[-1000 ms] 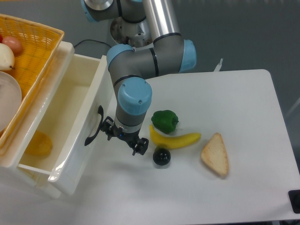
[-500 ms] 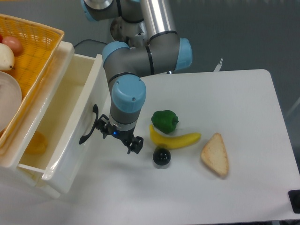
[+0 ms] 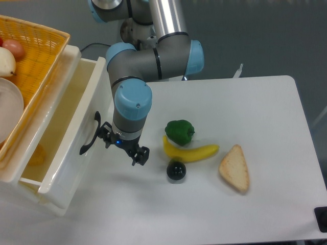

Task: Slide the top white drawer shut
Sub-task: 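Push the open white drawer's front face into the cabinet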

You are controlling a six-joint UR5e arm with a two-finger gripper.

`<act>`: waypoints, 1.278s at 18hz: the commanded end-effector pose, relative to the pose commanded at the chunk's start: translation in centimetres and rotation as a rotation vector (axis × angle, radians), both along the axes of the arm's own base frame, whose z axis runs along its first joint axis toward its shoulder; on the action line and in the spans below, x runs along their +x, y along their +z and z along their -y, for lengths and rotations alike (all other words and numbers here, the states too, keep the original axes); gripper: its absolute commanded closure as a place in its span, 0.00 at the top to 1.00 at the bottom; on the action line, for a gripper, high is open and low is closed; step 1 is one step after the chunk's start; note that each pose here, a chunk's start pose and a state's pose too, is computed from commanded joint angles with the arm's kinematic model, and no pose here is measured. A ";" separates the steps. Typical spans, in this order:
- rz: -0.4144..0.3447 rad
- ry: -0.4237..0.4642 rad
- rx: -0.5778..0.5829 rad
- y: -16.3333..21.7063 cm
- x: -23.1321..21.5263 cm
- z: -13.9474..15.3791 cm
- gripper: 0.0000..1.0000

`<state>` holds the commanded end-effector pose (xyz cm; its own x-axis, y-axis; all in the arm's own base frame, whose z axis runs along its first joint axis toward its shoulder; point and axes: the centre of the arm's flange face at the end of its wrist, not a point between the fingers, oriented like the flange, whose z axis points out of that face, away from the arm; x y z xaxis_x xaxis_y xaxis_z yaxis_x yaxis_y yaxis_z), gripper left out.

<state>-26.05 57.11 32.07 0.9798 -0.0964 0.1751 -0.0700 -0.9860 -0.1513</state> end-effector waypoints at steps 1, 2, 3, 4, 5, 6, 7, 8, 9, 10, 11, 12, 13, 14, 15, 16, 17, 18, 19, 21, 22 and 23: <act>0.002 0.000 0.000 0.0 0.1 0.1 1.00; 0.005 -0.002 -0.004 -0.3 0.2 0.1 1.00; 0.006 -0.006 -0.005 -0.3 0.5 0.1 1.00; 0.006 -0.011 -0.005 -0.3 0.8 0.0 1.00; 0.005 -0.017 -0.004 -0.3 1.2 -0.2 1.00; 0.005 -0.020 -0.004 -0.3 1.4 -0.3 1.00; 0.005 -0.021 -0.004 -0.2 1.5 -0.3 1.00; 0.002 -0.023 -0.001 0.1 1.7 -0.3 1.00; 0.001 -0.023 0.001 0.2 1.7 -0.3 1.00; 0.002 -0.025 -0.001 0.1 1.8 -0.3 1.00; 0.002 -0.026 -0.001 0.1 1.9 -0.3 1.00; 0.001 -0.035 0.001 0.2 2.4 -0.6 1.00; 0.003 -0.037 -0.001 0.1 2.6 -0.6 1.00; 0.002 -0.037 0.000 0.2 2.7 -0.7 1.00; 0.003 -0.034 -0.002 0.1 2.8 -0.7 1.00; 0.004 -0.025 -0.003 0.2 2.7 -0.7 1.00; 0.004 -0.021 -0.004 0.1 2.8 -0.8 1.00; 0.005 -0.022 -0.004 0.1 3.1 -0.9 1.00; 0.004 -0.025 -0.003 0.2 3.3 -1.0 1.00; 0.004 -0.027 -0.003 0.2 3.4 -1.0 1.00; 0.005 -0.027 -0.004 0.1 3.3 -1.0 1.00; 0.004 -0.027 -0.003 0.1 3.3 -1.0 1.00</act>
